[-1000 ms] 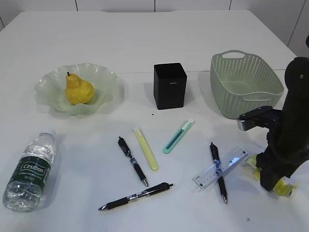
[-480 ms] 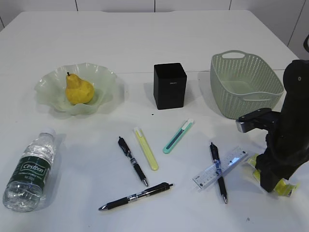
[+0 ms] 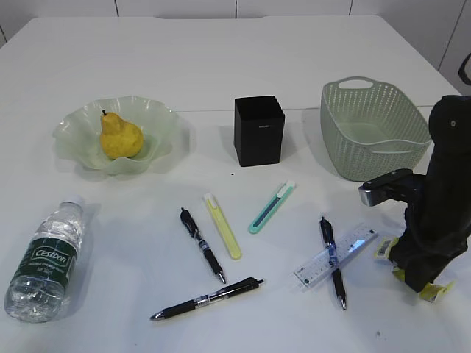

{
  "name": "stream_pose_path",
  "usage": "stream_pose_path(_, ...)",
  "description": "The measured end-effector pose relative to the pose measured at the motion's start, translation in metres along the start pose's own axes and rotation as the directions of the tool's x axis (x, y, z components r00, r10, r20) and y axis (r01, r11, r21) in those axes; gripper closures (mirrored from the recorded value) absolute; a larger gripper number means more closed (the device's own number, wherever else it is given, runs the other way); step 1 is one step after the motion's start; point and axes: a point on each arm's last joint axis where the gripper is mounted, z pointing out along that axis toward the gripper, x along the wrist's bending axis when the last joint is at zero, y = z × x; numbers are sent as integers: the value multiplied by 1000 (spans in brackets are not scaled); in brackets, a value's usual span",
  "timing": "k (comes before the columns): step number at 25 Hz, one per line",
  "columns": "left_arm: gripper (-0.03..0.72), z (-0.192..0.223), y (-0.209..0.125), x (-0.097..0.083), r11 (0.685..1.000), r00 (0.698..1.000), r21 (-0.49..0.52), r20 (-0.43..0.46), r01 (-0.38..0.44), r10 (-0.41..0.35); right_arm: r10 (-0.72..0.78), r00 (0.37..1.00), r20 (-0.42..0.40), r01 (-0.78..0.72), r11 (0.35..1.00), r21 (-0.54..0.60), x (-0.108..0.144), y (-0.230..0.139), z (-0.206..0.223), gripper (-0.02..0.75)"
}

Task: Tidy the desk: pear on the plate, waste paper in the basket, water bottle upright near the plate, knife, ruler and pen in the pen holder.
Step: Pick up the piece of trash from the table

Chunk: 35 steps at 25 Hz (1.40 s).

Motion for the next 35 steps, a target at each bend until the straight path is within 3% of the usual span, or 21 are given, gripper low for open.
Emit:
stream_pose_path(10, 178, 0, 0, 0, 1000, 1000, 0, 0, 0, 0, 13, 1000, -1, -13, 1000, 3, 0, 0, 0, 726)
stream_pose_path(35, 178, 0, 0, 0, 1000, 1000, 0, 0, 0, 0, 29, 999, 14, -28, 997, -78, 4, -4, -33, 740)
